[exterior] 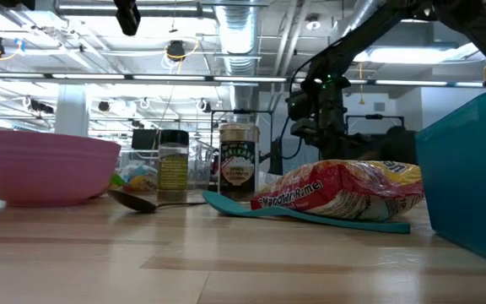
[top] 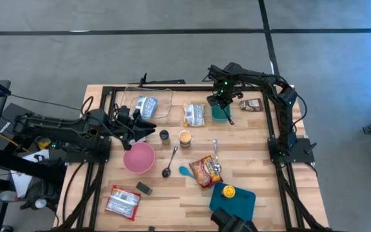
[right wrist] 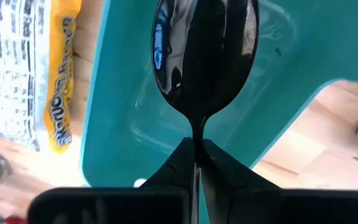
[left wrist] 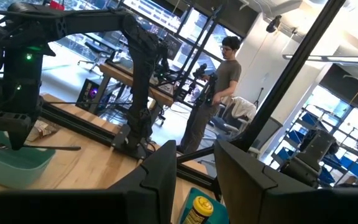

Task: Pick & Place Food Item
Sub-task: Put the right black spoon into the green bin

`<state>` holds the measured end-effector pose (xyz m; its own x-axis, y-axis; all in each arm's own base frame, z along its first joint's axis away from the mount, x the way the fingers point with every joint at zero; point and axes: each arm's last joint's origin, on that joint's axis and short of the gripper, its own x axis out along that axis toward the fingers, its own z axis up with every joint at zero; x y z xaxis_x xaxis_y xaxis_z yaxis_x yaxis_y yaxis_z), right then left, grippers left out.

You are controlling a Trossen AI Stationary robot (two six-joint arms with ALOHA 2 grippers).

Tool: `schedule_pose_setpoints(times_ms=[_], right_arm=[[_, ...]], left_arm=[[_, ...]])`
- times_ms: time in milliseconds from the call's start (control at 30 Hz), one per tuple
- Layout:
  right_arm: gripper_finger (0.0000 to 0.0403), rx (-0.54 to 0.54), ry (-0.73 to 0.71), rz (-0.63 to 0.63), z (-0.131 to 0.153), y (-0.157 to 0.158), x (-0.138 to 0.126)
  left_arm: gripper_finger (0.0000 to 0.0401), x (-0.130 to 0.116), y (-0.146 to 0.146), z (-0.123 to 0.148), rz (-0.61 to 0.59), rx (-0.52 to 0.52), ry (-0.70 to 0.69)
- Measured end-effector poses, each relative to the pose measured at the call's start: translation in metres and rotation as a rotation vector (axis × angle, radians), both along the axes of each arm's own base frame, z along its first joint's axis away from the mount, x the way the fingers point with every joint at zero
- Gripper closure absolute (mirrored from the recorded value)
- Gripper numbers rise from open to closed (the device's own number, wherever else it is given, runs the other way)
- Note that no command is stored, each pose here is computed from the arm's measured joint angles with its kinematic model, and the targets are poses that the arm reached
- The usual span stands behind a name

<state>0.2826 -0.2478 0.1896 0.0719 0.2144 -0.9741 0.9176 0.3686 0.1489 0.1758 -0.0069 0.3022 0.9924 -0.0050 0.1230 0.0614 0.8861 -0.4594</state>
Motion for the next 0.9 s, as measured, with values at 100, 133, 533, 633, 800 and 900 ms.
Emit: schedule_pose_setpoints(times_ms=[100, 133, 533, 633, 800, 900], right_arm=[[0.0392, -0.005, -0.01, 0.005, 0.0, 0.001, 0.002], [0.0392, -0.005, -0.01, 0.01, 0.0, 0.002, 0.003], [0.0392, 0.051, 0.051, 0.022, -0.022, 0.001, 0.006], [0.0392, 0.052, 0.054, 0.026, -0.024, 0.002, 0.007], [0.0392, 0.052, 0.054, 0.022, -0.023, 0.0, 0.006], [0.0391, 0.051, 0.053, 0.022, -0.023, -0.001, 0.005]], left_arm=[[0.0295, 0.0, 0.0, 0.0, 0.0, 0.0, 0.0], [0.0295, 0.0, 0.0, 0.0, 0.0, 0.0, 0.0], [0.0295, 0.0, 0.0, 0.0, 0.0, 0.0, 0.0], [0.0295, 0.0, 0.0, 0.0, 0.0, 0.0, -0.001], [0.0295, 0.0, 0.0, 0.0, 0.0, 0.0, -0.001], [0.0295, 0.0, 0.0, 0.0, 0.0, 0.0, 0.0]])
